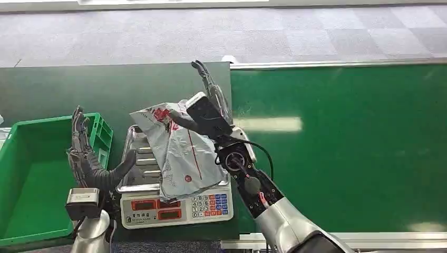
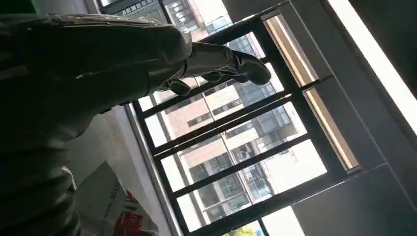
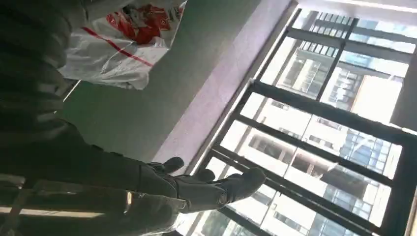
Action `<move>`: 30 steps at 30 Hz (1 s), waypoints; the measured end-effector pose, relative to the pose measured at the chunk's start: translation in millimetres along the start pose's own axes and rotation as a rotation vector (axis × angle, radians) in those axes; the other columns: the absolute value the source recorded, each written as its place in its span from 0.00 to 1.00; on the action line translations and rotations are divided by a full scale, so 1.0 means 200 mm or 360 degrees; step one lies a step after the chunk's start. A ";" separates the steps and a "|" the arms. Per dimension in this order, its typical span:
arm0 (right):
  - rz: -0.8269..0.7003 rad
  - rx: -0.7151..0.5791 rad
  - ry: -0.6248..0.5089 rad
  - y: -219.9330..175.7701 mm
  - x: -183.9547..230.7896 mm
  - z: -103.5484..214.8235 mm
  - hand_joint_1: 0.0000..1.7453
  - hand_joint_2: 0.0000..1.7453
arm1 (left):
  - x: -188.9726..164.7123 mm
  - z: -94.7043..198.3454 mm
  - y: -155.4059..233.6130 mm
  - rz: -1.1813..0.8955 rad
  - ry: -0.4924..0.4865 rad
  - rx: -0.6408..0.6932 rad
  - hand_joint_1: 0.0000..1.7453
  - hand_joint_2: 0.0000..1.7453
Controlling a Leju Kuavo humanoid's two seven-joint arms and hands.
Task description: Moved the parcel from conveyor to table for the left to box.
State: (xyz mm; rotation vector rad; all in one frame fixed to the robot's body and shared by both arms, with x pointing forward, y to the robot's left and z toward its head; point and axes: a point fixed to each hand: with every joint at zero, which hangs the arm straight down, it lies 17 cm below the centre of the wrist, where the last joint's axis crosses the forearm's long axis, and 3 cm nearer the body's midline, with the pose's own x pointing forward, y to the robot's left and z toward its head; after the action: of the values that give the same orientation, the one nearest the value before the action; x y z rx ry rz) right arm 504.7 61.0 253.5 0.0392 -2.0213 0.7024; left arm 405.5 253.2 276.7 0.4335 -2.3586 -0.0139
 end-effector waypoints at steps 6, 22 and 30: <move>-0.0054 -0.0081 0.0007 -0.07 0.00 0.00 0.00 1.00 | -0.02 0.04 -0.02 0.0011 0.0037 -0.0015 0.00 1.00; -0.0074 -0.0784 -0.0370 -0.69 0.25 0.43 0.00 1.00 | -0.61 0.38 -0.55 -0.0307 0.0701 -0.0758 0.00 1.00; -0.0081 -0.0802 -0.0438 -0.68 0.31 0.49 0.00 1.00 | -0.72 0.34 -0.81 -0.0479 0.0788 -0.0910 0.45 1.00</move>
State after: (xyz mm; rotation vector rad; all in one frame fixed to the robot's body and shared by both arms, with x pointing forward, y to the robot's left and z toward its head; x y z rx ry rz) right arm 435.0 -85.6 329.8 -0.1137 -2.4000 0.1445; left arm 508.7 137.6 109.7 0.4379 -1.6872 -0.6315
